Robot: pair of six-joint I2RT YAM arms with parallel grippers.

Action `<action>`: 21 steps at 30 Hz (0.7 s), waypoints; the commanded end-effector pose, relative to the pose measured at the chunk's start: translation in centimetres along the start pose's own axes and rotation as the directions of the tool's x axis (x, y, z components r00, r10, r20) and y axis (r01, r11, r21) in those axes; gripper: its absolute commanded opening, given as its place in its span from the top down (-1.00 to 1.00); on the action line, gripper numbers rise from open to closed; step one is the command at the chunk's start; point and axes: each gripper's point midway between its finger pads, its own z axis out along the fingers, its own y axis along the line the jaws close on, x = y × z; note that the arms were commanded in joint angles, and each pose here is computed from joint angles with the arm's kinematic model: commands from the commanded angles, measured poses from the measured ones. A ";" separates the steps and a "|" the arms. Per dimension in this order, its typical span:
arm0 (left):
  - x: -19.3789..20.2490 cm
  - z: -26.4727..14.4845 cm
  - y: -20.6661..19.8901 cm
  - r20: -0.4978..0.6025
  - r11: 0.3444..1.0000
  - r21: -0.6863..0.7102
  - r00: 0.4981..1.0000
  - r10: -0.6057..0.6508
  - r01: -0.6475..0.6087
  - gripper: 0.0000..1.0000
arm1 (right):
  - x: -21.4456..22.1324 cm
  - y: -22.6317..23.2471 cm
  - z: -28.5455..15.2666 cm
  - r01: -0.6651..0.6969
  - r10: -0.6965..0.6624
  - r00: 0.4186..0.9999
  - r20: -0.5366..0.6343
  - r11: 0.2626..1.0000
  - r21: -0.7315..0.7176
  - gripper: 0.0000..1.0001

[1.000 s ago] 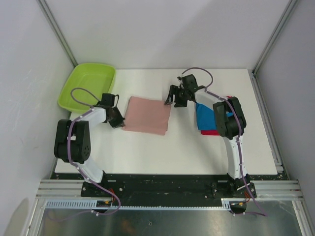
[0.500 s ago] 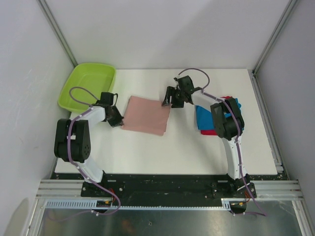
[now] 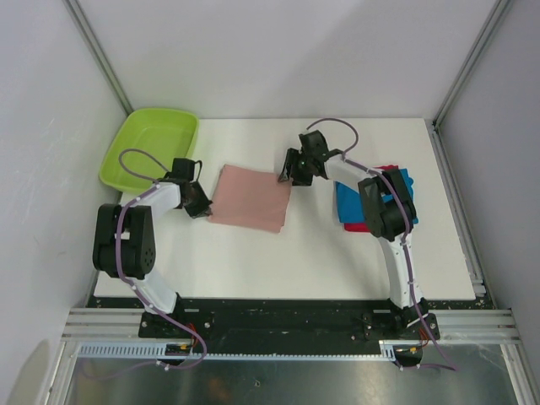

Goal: Fold and stack the t-shirts
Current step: Put the neatly folded tshirt into the corner of the board with both arms

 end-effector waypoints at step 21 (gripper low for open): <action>0.1 -2.8 -2.1 0.000 0.989 0.141 0.999 0.048 -0.048 1.00 | -1.1 0.8 -1.6 0.035 -0.072 0.992 0.099 0.940 0.339 1.00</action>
